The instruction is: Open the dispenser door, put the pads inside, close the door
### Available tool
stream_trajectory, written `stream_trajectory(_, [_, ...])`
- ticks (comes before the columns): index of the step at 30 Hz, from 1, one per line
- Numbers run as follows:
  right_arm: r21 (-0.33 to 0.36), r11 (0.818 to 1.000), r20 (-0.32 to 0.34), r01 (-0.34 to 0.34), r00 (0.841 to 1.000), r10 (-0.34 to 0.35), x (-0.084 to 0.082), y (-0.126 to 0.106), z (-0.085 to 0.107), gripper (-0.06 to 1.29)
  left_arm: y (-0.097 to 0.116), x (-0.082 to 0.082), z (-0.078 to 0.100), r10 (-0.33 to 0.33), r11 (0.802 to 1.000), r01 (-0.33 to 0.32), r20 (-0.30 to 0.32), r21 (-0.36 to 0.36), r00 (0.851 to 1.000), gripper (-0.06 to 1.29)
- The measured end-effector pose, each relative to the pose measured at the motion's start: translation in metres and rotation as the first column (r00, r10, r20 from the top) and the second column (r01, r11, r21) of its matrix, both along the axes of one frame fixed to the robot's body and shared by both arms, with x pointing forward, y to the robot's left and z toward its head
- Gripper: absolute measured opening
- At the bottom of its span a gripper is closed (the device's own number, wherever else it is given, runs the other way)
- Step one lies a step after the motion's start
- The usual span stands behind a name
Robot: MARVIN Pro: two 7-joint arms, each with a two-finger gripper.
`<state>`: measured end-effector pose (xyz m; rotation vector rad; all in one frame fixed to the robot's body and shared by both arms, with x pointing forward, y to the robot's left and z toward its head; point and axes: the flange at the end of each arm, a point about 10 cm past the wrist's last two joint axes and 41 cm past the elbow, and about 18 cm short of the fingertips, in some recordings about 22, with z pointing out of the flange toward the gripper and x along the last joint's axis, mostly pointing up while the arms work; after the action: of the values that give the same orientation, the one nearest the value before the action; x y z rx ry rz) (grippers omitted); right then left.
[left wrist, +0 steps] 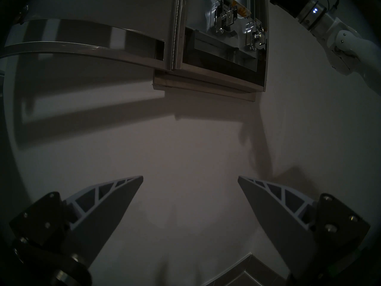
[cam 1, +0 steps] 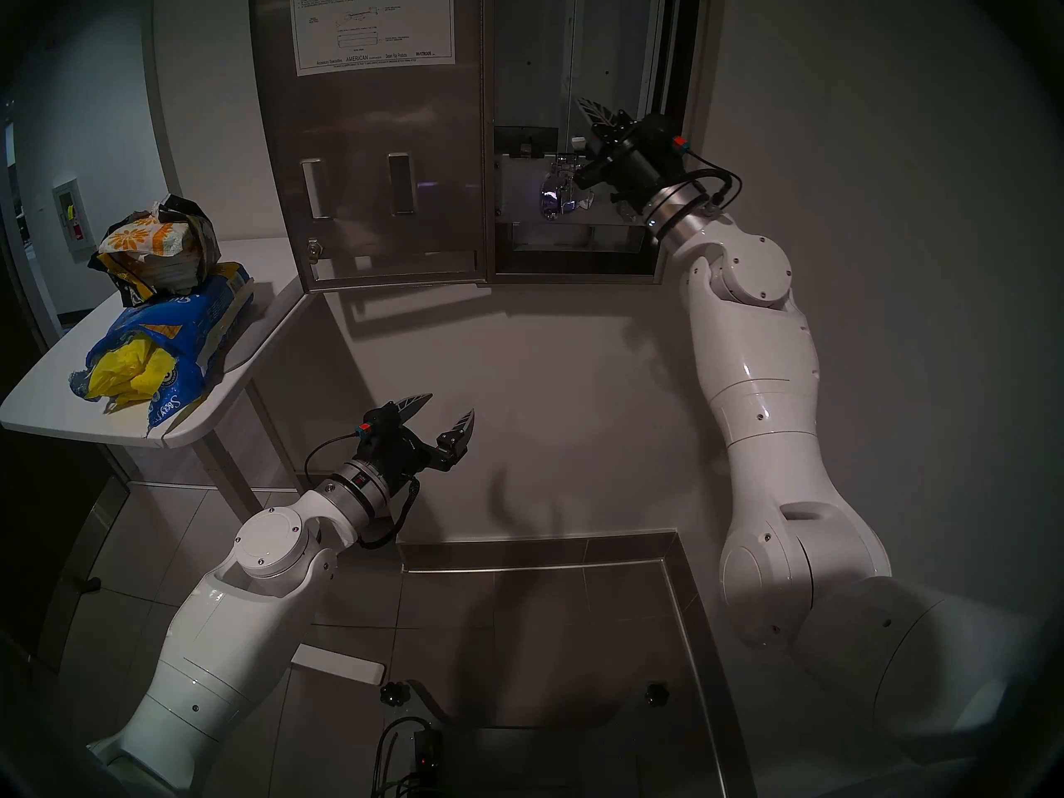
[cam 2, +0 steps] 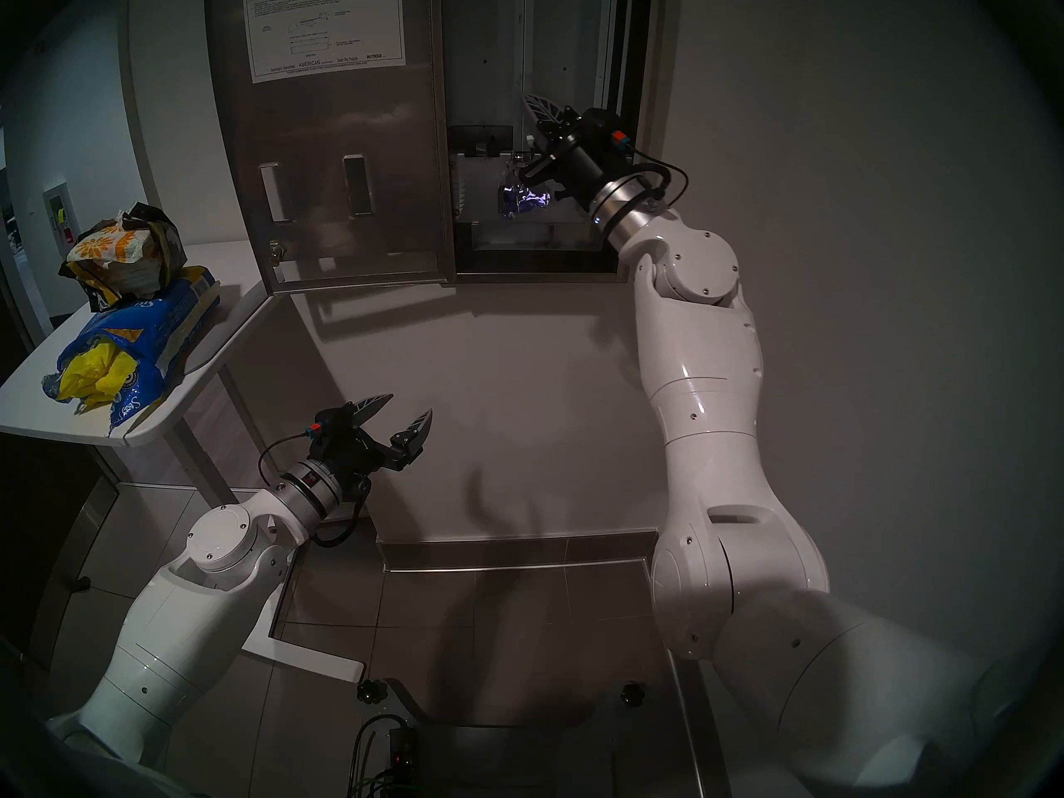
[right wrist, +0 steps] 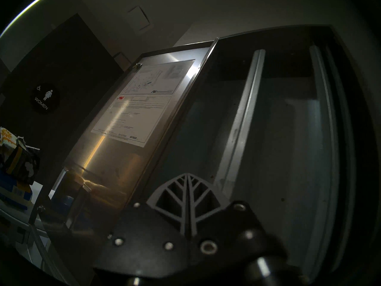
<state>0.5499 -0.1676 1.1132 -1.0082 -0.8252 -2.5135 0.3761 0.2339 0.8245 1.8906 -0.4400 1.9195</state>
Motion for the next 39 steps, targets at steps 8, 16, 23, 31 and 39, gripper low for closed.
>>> stream_trajectory(8, [0.029,0.999,-0.005,0.023,1.0,-0.023,-0.016,-0.031,0.003,-0.04,0.0,0.0,0.0,0.0,1.0,0.0,0.0,0.0,1.0,1.26])
stream_trajectory(16, [0.071,0.993,-0.01,0.093,0.996,-0.092,-0.034,-0.067,0.007,-0.04,0.0,0.0,0.0,0.0,1.0,0.0,0.0,0.0,1.0,1.26])
stream_trajectory(23, [0.118,0.974,-0.05,0.195,0.98,-0.19,-0.05,-0.103,0.003,-0.04,0.0,0.0,0.0,0.0,1.0,0.0,0.001,-0.001,1.0,1.26])
stream_trajectory(31, [0.117,0.941,-0.177,0.319,0.939,-0.296,-0.069,-0.13,-0.026,-0.04,0.0,0.0,0.0,0.0,1.0,0.0,0.001,-0.001,1.0,1.26])
stream_trajectory(39, [0.077,0.911,-0.338,0.406,0.87,-0.359,-0.088,-0.136,-0.071,-0.04,0.0,0.0,0.001,0.0,1.0,0.0,0.002,-0.001,1.0,1.26])
